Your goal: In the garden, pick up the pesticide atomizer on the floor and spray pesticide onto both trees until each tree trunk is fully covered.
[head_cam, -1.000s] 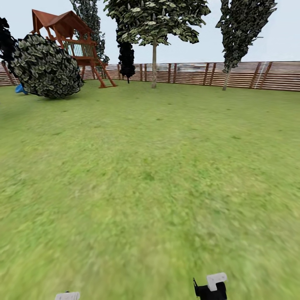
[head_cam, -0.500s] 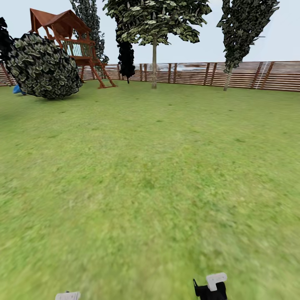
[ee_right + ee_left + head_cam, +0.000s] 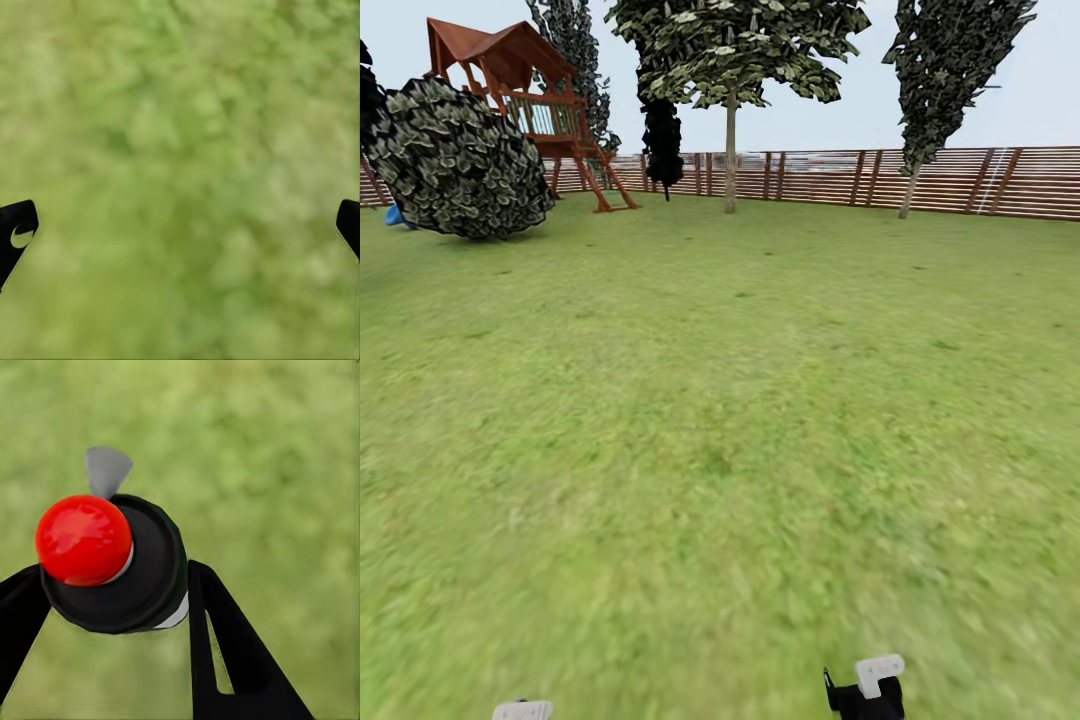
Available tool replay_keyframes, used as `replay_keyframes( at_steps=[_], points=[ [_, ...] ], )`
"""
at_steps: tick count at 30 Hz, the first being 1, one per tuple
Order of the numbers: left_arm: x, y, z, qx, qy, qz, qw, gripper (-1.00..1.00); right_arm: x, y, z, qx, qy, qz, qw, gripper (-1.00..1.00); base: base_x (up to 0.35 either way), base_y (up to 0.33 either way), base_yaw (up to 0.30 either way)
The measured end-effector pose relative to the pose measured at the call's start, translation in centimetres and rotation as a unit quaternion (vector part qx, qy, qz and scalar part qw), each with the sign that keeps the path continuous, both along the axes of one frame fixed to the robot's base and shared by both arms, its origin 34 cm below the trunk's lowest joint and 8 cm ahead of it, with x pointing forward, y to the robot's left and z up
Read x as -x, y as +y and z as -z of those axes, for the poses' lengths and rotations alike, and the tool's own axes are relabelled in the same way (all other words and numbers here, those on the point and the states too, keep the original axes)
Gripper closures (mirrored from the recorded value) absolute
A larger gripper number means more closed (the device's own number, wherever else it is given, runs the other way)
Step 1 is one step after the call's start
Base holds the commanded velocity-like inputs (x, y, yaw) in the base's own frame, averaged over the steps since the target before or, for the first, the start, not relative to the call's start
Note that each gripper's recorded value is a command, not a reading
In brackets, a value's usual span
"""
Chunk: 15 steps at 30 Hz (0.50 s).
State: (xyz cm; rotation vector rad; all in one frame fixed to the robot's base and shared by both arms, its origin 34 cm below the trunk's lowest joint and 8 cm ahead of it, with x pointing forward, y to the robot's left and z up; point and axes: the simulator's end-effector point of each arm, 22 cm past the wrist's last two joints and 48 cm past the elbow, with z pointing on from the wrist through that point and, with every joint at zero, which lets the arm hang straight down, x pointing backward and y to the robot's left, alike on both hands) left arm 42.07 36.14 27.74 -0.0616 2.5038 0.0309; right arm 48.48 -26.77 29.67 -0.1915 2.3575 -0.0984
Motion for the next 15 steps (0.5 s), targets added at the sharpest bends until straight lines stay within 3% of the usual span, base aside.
replay_keyframes(
  at_steps=[15],
  points=[
    [0.00,0.00,0.00,0.000,0.000,0.000,1.0000,1.00,0.11,0.01,0.05,0.000,0.001,-0.001,1.0000,-1.00,0.340,0.000,0.000]
  ],
)
